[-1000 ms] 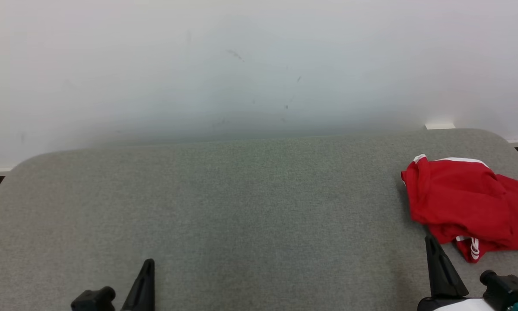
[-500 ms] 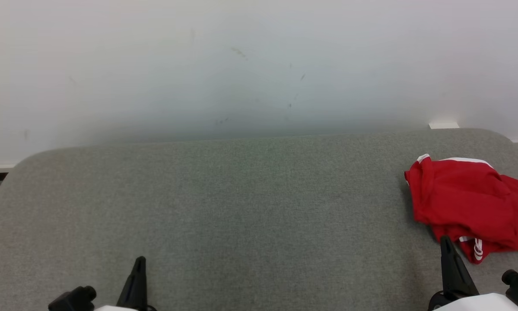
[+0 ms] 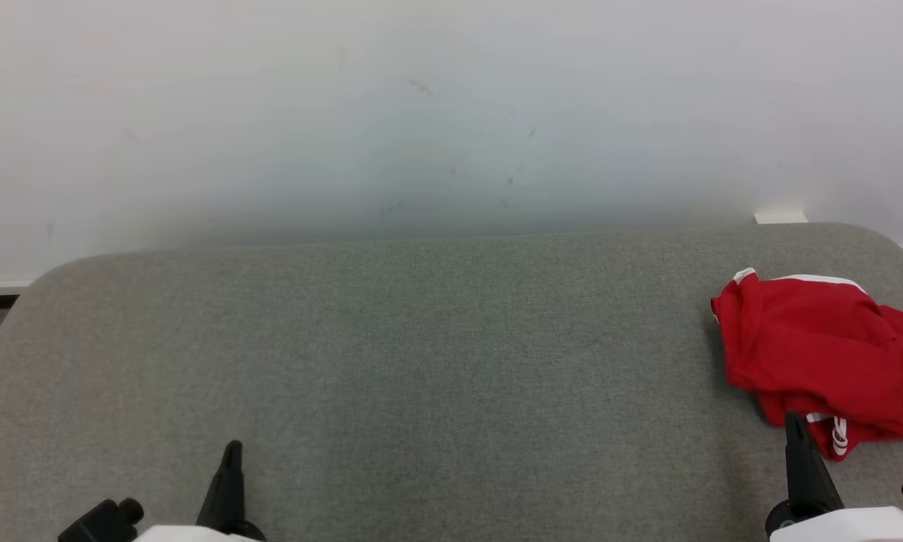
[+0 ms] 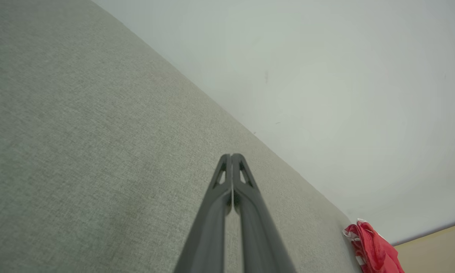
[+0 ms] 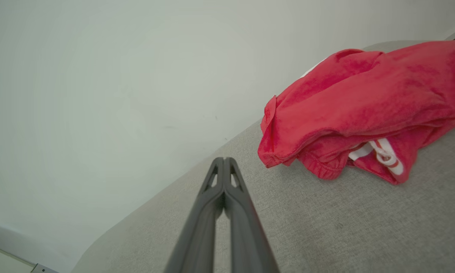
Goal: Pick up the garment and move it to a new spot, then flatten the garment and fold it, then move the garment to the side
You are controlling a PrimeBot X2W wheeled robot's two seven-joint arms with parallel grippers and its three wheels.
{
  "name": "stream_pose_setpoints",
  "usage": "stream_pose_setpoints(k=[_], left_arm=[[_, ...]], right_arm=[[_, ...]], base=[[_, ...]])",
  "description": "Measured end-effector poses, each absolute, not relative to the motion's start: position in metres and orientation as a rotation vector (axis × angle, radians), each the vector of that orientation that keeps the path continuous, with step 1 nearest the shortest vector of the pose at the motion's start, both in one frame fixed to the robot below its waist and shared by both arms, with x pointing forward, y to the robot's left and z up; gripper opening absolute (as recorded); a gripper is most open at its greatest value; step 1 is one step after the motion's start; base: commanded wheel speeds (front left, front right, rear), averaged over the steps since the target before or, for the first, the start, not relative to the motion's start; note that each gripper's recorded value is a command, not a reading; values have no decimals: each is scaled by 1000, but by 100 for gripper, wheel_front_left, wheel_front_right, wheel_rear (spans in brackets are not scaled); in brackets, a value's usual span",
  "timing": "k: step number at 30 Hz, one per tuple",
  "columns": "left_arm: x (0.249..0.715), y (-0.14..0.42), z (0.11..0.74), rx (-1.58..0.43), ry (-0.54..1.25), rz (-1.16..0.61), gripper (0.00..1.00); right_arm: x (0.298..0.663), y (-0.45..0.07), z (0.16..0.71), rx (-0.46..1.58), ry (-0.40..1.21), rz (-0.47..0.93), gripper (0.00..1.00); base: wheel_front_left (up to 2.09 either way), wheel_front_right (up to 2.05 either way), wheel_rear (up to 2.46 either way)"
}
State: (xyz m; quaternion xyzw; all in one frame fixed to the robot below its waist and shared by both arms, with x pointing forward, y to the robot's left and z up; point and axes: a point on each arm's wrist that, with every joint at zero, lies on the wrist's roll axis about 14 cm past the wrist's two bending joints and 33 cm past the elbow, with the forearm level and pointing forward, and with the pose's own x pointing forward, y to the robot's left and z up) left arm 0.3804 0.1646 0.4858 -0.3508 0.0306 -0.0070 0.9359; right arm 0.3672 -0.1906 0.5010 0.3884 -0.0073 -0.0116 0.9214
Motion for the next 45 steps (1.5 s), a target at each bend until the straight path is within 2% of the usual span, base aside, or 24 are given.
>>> stream_pose_setpoints(k=[45], left_arm=[[387, 184, 495, -1221, 56, 26, 0]], right_arm=[[379, -199, 501, 1250, 7, -39, 0]], base=[[0, 0, 0]])
